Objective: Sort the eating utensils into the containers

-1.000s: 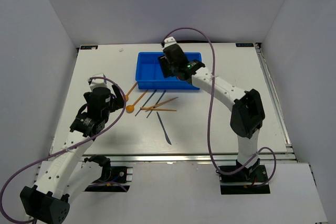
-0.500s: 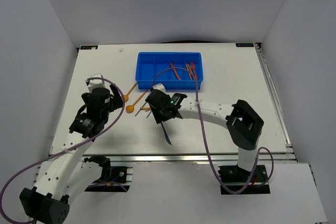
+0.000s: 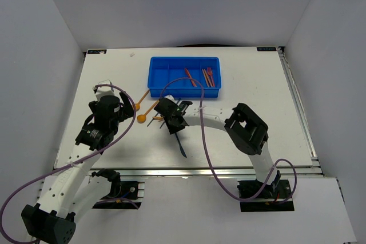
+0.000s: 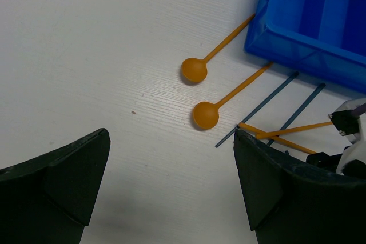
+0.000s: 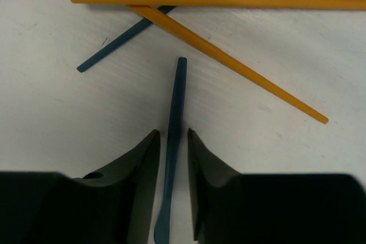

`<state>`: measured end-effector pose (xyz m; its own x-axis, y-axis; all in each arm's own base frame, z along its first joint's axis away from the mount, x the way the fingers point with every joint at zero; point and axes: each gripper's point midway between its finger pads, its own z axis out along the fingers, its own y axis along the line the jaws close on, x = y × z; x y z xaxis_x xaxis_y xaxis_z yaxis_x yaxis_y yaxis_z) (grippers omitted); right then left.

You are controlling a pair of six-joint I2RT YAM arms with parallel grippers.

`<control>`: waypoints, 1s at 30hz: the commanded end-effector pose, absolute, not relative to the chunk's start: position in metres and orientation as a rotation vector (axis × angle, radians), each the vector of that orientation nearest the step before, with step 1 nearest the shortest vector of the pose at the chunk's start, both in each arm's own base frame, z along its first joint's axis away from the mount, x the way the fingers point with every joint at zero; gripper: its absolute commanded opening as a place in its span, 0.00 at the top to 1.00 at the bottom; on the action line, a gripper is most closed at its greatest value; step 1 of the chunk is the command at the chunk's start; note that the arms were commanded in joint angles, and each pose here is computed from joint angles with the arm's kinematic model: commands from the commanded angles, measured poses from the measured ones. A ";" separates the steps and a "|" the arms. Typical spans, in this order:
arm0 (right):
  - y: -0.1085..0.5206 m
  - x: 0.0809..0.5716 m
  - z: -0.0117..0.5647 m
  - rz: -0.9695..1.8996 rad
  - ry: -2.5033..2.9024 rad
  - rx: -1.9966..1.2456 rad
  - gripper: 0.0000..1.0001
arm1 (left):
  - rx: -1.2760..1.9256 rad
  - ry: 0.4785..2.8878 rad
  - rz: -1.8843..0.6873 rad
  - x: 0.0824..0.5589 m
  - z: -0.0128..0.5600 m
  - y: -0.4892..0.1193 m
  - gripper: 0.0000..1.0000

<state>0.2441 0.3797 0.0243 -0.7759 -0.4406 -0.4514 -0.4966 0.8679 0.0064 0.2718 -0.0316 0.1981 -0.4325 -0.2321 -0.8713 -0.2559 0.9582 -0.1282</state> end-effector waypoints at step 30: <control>0.372 0.309 0.179 0.495 2.265 -0.635 1.00 | -0.354 2.006 0.015 0.270 0.207 -0.031 0.02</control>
